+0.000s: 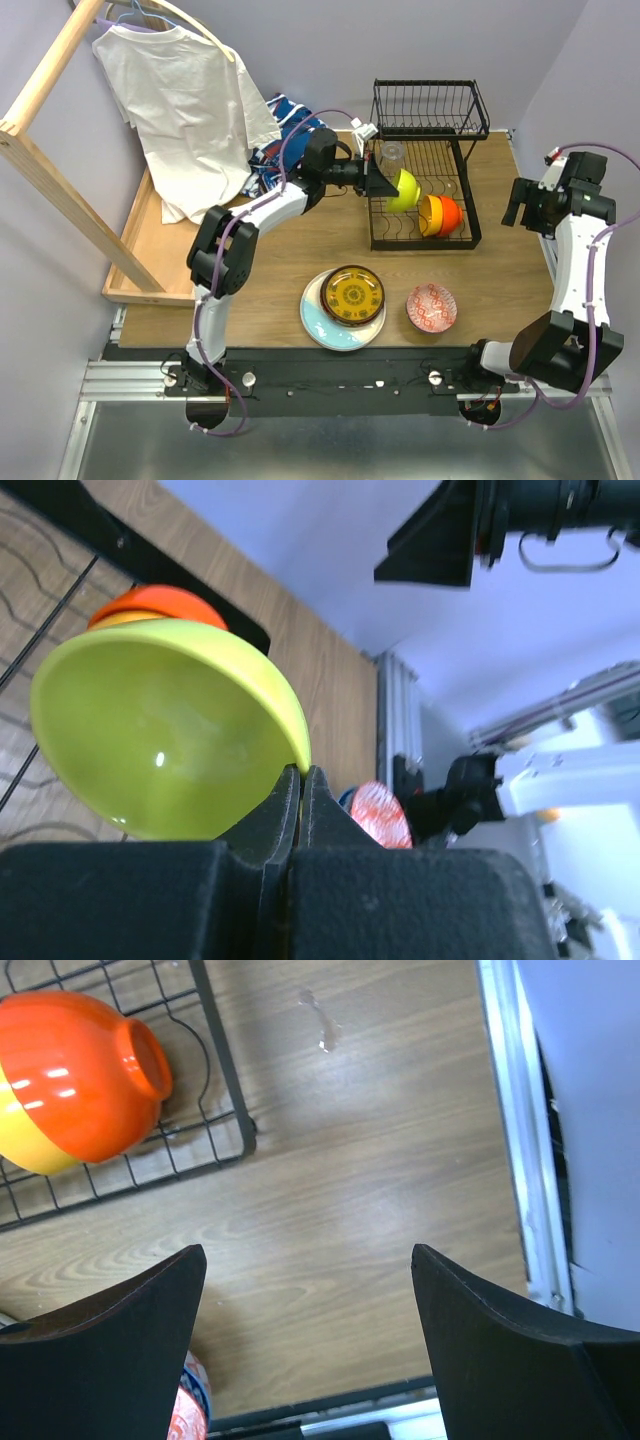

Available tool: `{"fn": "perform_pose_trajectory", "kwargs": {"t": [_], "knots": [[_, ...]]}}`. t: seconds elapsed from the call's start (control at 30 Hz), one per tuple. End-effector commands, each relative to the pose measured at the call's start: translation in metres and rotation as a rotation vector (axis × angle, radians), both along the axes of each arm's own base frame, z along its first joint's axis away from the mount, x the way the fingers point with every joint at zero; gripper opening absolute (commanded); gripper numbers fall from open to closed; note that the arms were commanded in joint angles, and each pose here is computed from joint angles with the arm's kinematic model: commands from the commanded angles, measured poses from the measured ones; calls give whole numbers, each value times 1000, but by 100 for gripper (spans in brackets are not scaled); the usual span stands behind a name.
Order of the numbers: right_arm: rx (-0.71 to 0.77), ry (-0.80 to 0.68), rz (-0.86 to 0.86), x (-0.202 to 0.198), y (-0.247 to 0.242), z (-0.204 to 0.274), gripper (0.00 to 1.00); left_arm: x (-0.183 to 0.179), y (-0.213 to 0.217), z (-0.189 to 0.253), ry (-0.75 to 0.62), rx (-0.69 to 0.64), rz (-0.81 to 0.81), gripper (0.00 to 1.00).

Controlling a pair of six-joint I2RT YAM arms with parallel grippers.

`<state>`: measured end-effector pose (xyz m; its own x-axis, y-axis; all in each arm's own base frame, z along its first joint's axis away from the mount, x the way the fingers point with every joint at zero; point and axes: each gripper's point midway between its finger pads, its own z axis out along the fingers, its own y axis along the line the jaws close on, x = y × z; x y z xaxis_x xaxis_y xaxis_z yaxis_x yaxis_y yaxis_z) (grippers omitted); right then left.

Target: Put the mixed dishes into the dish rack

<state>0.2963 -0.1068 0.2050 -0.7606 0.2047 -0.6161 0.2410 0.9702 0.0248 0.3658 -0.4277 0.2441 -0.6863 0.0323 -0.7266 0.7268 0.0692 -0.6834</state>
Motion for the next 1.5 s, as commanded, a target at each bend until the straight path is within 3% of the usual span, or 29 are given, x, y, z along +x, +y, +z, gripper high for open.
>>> {"fn": "perform_pose_trajectory", "kwargs": {"t": [0.0,0.07,0.93,1.47], "knots": [[-72,41,-28,-12,-13,17,91,5,-11,26,0,-205,-3,0],[-90,56,-31,-15,-16,20,91,10,-14,11,55,-218,8,0],[-157,134,-28,-46,-19,27,91,13,-50,-75,106,-248,35,0],[-147,196,-15,-58,-17,9,91,1,-79,-73,117,-352,-39,0]]}}
